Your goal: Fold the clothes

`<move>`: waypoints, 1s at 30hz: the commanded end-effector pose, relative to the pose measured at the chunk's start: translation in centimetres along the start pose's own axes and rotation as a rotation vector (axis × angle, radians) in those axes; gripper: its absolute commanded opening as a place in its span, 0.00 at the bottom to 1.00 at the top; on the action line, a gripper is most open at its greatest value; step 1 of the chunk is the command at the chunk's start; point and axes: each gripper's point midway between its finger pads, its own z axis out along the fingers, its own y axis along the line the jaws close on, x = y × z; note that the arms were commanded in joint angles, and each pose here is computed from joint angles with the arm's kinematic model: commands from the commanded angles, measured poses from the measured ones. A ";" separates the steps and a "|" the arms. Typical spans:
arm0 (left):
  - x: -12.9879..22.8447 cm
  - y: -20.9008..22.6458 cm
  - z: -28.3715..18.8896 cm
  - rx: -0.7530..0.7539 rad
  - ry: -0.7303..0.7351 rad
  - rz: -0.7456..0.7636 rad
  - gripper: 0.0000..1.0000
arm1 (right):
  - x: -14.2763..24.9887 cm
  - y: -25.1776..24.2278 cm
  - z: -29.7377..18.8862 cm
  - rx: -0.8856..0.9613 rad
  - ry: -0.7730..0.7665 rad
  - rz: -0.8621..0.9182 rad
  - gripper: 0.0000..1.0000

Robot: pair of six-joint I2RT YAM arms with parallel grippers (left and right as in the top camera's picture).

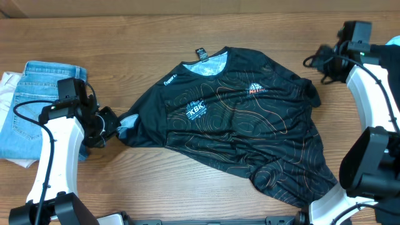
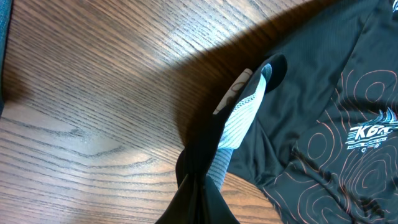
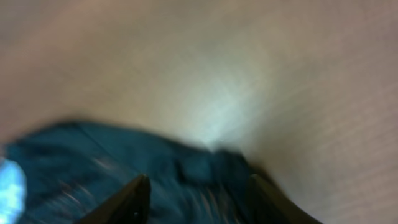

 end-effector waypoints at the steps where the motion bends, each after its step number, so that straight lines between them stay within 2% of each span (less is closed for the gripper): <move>1: -0.1 -0.3 -0.2 0.018 -0.004 -0.014 0.04 | 3.2 -2.6 1.6 0.107 0.096 0.001 0.56; 3: 0.0 -0.2 -0.2 0.017 -0.002 -0.011 0.04 | 5.9 -3.5 2.6 0.130 0.172 0.001 0.62; 6: 0.1 -0.2 -0.2 0.015 0.004 -0.012 0.04 | 9.3 -4.9 4.3 0.161 0.252 0.000 0.64; 13: 0.3 -0.1 -0.2 0.011 0.011 -0.004 0.04 | 12.2 -5.8 7.5 0.165 0.293 0.001 0.57; 14: 0.3 -0.1 -0.2 0.011 0.011 -0.004 0.04 | 12.2 -5.8 7.8 0.161 0.290 0.001 0.52; 18: 0.3 -0.1 -0.2 0.012 0.010 -0.004 0.04 | 11.2 -3.9 9.2 0.053 0.251 -0.063 0.09; 19: 0.3 -0.1 -0.2 0.012 0.010 -0.004 0.04 | 10.5 -3.4 9.4 0.027 0.224 -0.067 0.04; 22: 0.2 -0.1 -0.2 0.013 0.008 -0.004 0.04 | 7.3 -1.6 9.7 -0.046 0.103 -0.096 0.04; 26: -0.8 -0.4 -0.2 0.024 -0.031 0.002 0.04 | -1.8 2.0 7.3 -0.139 -0.153 -0.111 0.04; 30: -1.8 -0.9 -0.3 0.046 -0.074 -0.053 0.04 | -12.2 6.5 -0.3 -0.221 -0.408 -0.136 0.04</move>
